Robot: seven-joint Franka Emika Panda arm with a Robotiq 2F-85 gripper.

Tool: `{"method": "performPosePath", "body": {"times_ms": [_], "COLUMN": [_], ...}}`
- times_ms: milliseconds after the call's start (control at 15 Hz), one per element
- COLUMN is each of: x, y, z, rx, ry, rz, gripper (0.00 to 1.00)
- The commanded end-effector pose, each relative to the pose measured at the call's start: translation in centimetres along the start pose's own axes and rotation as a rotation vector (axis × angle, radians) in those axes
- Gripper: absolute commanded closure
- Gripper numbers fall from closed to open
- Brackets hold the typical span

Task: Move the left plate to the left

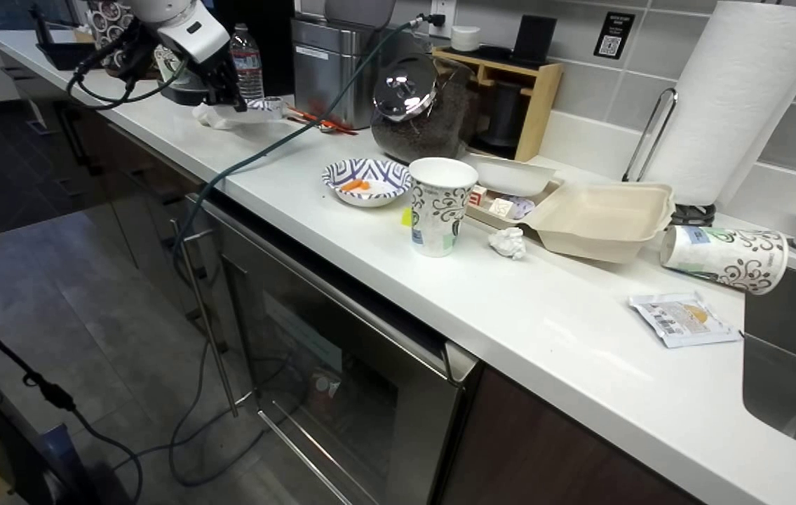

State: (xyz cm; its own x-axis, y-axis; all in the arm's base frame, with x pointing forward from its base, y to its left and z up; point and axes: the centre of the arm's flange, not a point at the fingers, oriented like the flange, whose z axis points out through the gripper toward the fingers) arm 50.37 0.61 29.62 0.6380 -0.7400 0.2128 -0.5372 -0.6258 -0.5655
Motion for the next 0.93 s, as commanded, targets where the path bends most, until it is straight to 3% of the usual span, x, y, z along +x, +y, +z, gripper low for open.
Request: {"method": "performPosePath", "body": {"times_ms": [0,133,200,333,600,867], "x": [1.0,1.7,2.2,3.2,6.4,10.0], "y": [0.3,0.5,0.6,1.1,4.8,9.1], "z": [3.0,3.5,3.6,2.9,-2.6,-9.2], "rx": [-0.002,-0.01,-0.016,-0.032,-0.093,0.025], "ry": [0.037,0.053,0.059,0.054,-0.013,-0.099], "rz": [0.011,0.002,-0.005,-0.015,-0.146,-0.321], "gripper": [0.99,0.99,0.72,0.67,0.36,0.05]}}
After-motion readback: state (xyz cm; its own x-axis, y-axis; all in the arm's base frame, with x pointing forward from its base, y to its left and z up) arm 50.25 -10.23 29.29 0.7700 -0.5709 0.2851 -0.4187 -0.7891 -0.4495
